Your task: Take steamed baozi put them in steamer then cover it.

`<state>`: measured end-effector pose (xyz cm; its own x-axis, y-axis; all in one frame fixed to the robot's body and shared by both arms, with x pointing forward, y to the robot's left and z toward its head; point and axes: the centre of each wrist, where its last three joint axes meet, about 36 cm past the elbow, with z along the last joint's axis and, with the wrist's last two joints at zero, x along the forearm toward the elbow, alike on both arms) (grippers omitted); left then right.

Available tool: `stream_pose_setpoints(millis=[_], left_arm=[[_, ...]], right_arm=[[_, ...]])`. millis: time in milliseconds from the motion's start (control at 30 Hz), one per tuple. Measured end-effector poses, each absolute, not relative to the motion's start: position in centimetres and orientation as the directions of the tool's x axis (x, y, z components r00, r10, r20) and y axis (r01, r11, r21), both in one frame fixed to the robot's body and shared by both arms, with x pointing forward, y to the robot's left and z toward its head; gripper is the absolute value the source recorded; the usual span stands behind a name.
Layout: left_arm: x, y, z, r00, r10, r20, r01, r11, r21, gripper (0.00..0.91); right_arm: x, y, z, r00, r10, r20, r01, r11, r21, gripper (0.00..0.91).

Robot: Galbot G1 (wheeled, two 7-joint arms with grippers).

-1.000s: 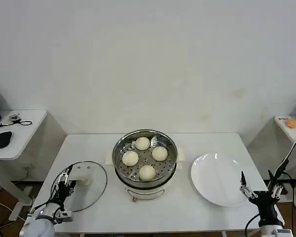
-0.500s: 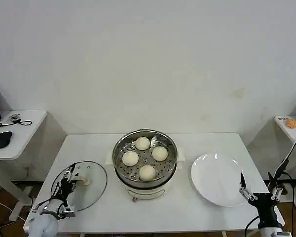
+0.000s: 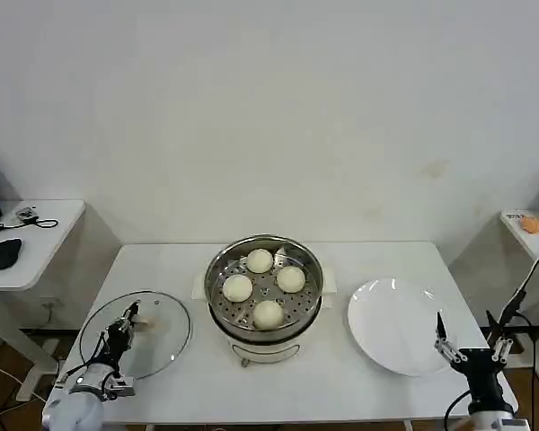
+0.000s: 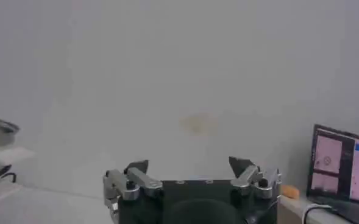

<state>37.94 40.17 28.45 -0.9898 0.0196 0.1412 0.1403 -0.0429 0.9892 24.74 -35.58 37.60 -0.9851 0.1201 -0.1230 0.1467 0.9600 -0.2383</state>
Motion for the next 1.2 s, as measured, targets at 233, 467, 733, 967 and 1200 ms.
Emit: stream_pose_setpoints(millis=[233, 467, 733, 967, 1200], left_arm=[[37.5, 40.5, 30.6, -0.997, 0.002, 0.078, 0.077, -0.054, 0.996, 0.0], [37.2, 39.9, 34.9, -0.999, -0.039, 0.003, 0.005, -0.066, 0.998, 0.0], [37.6, 37.4, 41.2, -0.994, -0.082, -0.067, -0.061, -0.075, 0.995, 0.0], [38.4, 34.4, 44.1, -0.994, -0.074, -0.086, -0.081, -0.067, 0.994, 0.0], [40.1, 29.5, 45.3, -0.997, -0.028, -0.075, -0.075, -0.015, 0.997, 0.0]], right_arm=[[25.0, -35.5, 37.7, -0.988, 0.102, -0.113, 0.127, 0.961, -0.244, 0.907], [25.4, -35.2, 37.6, -0.991, 0.077, -0.107, 0.101, 0.963, -0.25, 0.907], [25.5, -34.9, 37.5, -0.994, 0.051, -0.1, 0.077, 0.958, -0.278, 0.907], [25.6, -34.0, 37.6, -0.995, 0.033, -0.098, 0.06, 0.956, -0.286, 0.907], [25.6, -33.2, 37.4, -0.995, 0.032, -0.094, 0.059, 0.955, -0.292, 0.907]])
